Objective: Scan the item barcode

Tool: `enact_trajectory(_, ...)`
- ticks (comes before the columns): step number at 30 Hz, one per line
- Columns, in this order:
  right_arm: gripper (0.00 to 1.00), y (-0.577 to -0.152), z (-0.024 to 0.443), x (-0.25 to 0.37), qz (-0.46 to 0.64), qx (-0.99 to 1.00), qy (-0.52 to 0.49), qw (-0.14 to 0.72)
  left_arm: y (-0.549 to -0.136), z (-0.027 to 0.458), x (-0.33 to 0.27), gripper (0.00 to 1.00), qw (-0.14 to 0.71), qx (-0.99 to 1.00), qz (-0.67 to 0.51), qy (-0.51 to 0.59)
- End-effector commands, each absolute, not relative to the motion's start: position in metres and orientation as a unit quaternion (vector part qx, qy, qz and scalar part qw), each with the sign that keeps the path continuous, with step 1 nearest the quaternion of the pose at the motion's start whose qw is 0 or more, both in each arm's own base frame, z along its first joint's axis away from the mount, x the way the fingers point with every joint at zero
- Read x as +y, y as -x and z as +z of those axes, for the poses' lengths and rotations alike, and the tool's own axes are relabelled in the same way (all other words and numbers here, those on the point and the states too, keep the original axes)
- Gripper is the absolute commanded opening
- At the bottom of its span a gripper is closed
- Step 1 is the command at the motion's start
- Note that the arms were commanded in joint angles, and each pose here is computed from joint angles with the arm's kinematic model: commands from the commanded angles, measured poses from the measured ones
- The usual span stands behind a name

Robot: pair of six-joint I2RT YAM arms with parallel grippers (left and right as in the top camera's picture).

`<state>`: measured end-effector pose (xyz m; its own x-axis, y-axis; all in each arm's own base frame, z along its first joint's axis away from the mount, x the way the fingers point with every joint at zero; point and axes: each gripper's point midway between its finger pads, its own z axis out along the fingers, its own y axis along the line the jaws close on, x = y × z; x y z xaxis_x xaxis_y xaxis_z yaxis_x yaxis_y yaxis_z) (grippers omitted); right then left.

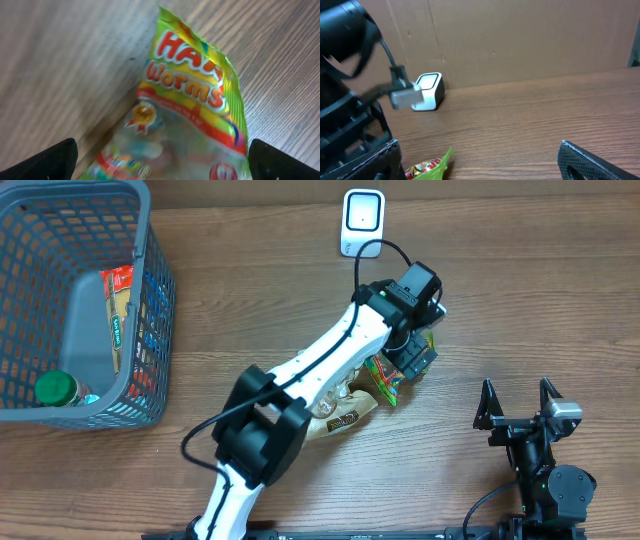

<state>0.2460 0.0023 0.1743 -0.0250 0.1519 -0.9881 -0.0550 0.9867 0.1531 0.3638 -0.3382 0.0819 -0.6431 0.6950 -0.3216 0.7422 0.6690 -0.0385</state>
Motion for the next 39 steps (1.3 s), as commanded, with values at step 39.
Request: enact_trajectory(39,1.00,-0.246,0.172,0.000,0.069,0.711,-0.037,0.699,-0.351,0.310,0.202,1.00,0.327,0.906,0.097,0.252)
